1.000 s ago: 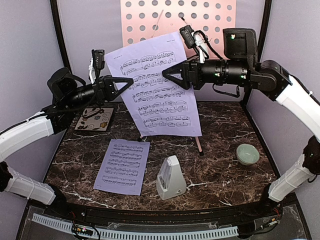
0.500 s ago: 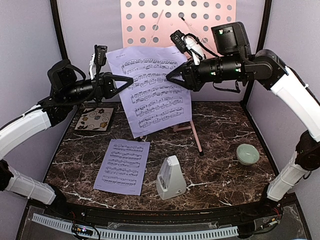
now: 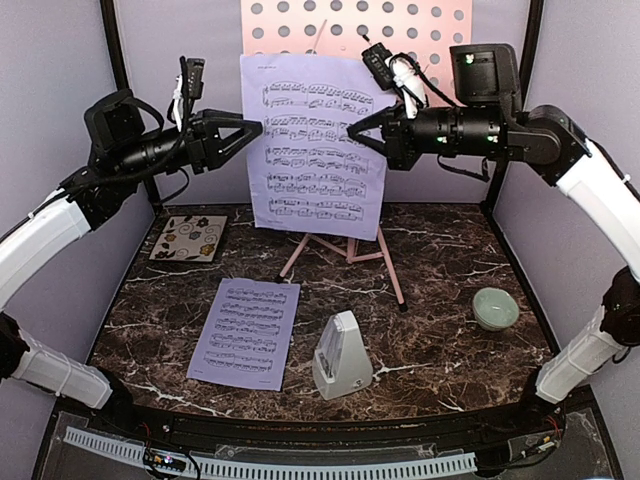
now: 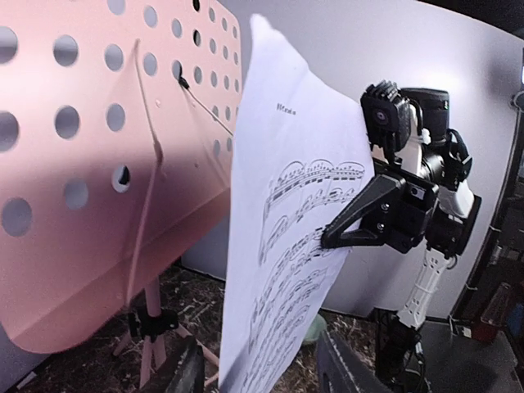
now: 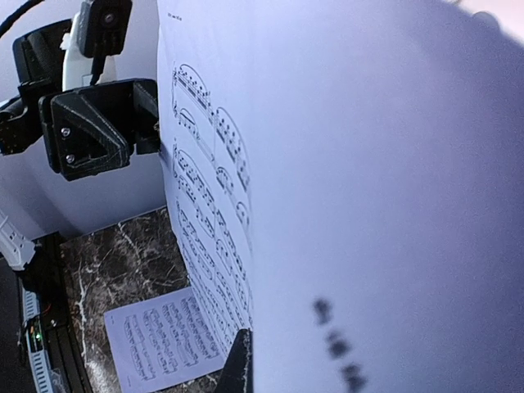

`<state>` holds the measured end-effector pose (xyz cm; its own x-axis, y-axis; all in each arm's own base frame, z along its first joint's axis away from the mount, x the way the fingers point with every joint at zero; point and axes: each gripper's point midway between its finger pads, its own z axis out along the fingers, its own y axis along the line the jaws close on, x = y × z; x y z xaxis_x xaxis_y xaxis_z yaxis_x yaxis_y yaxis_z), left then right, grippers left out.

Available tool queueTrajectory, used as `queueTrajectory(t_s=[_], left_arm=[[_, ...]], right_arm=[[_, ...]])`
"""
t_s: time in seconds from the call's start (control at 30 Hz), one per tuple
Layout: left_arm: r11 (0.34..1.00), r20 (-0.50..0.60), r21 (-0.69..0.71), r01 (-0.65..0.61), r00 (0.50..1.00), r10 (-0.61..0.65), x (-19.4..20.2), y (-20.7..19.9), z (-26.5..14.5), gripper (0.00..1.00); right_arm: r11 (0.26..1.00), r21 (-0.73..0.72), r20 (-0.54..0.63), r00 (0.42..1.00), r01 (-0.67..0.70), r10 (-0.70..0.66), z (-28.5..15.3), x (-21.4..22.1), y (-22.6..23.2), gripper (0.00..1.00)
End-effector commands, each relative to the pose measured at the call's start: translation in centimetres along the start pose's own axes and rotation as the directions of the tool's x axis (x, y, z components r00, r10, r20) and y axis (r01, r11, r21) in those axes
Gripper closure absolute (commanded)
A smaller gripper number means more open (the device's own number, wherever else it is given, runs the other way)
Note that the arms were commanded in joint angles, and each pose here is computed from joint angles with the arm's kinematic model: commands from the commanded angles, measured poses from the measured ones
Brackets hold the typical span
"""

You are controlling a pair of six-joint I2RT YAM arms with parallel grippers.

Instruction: Set up the instrument practice props

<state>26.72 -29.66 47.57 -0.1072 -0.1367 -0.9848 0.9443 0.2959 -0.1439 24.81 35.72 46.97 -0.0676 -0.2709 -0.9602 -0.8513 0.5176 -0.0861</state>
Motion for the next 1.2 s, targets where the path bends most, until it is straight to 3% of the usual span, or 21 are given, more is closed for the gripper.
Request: queueTrajectory(t_s=[0.0,0.13,0.3,0.7,1.17], left_arm=[[0.977,0.037,-0.164,-0.134,0.989,0.142,-3.4,1.2,0.2,0.50],[0.929,0.010,-0.279,-0.243,0.967,0.256,-5.9,1.5,2.3,0.48],[0.881,0.015,-0.387,-0.272,0.953,0.301,-8.6,2.7,3.1,0.47],[0.757,-0.053,-0.576,-0.309,0.938,0.343,-8.6,6.3,2.4,0.51],[0.841,-0.030,-0.403,-0.360,0.924,0.381,-8.5,5.1,7.3,0.51]], right_arm=[[0.993,0.118,0.198,0.980,-0.001,-0.023,-3.8,-5.9,-3.2,1.00],[0.983,0.179,0.285,0.958,-0.034,-0.018,-5.8,-8.5,-5.1,1.00],[0.969,0.238,0.334,0.942,-0.067,-0.017,-7.3,-10.0,-6.8,1.00],[0.889,0.457,0.333,0.932,-0.026,-0.143,-12.0,-11.7,-9.8,1.00],[0.801,0.598,0.257,0.947,0.001,-0.193,-13.1,-12.1,-12.2,1.00]])
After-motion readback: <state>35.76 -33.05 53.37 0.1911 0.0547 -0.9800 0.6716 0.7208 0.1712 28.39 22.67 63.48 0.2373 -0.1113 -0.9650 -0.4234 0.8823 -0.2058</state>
